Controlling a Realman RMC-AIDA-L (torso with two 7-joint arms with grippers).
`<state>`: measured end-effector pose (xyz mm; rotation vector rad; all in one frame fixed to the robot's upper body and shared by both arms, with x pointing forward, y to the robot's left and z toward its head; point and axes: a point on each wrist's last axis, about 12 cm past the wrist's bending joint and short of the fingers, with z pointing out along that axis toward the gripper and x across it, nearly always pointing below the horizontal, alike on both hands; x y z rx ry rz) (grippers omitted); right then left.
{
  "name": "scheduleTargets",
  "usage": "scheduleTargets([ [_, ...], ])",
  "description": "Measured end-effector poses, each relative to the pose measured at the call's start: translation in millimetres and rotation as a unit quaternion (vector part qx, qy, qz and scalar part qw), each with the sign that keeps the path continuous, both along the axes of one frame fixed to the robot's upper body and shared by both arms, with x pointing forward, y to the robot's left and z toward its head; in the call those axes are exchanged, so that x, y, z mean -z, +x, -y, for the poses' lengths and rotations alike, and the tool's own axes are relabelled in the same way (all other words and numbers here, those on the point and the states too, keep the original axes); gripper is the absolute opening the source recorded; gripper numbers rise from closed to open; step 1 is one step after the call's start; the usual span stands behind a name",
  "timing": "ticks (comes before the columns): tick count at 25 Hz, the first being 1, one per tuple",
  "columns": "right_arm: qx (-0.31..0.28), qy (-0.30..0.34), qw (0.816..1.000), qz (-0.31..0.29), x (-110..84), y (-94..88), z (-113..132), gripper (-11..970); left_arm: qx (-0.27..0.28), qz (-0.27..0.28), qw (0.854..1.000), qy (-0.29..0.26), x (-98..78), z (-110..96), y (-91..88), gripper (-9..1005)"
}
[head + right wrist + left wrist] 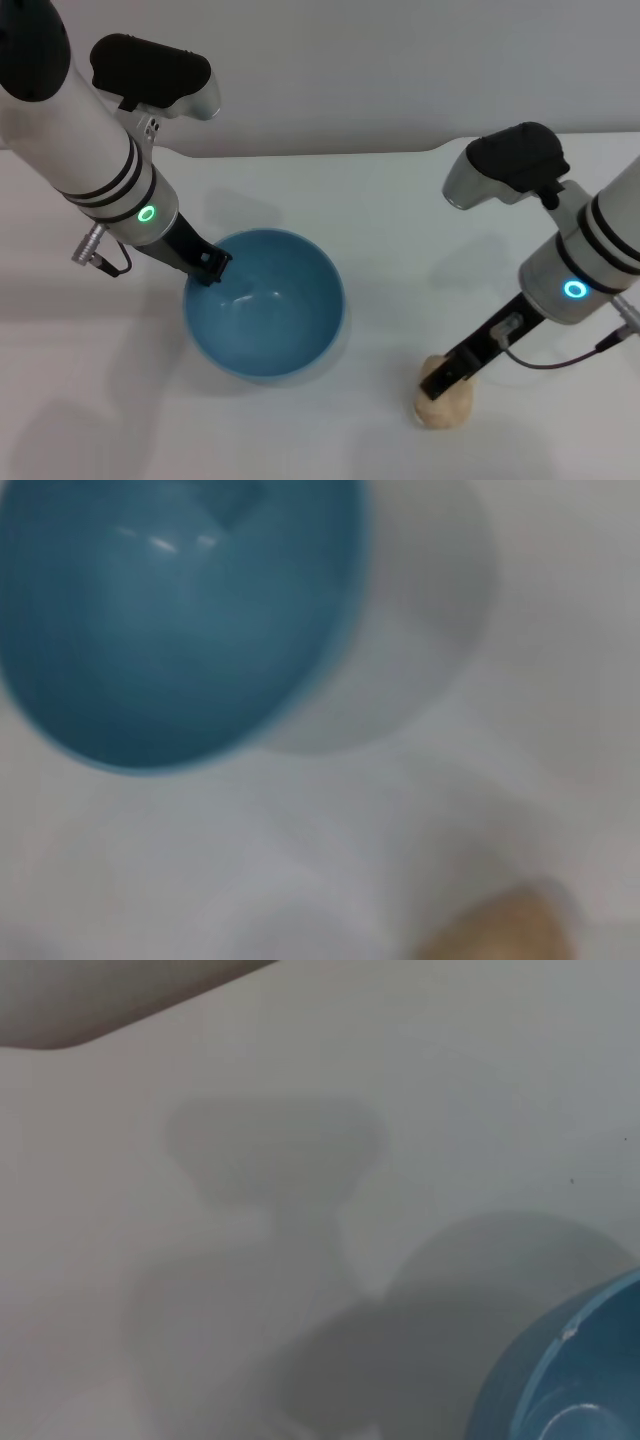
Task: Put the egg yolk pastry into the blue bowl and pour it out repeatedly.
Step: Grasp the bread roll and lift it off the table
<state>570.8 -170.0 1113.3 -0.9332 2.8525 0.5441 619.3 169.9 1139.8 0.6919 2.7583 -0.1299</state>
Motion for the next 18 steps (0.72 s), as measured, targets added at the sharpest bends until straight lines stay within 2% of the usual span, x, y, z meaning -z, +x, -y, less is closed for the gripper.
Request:
scheduleTargets([
  [4, 0.005, -0.035, 0.999, 0.003, -1.0, 1.7, 5.5, 620, 0.000, 0.001, 1.000, 0.001, -0.4, 0.1, 0.3, 17],
  [10, 0.006, -0.035, 0.999, 0.010, 2.4, 3.9, 1.9, 619, 0.001, 0.000, 1.000, -0.002, -0.7, 1.6, 0.1, 18],
  [18, -0.014, -0.044, 0.999, 0.006, 23.7, 2.3, -15.0, 594, 0.004, -0.002, 1.000, -0.002, -0.2, 3.7, -0.8, 20],
])
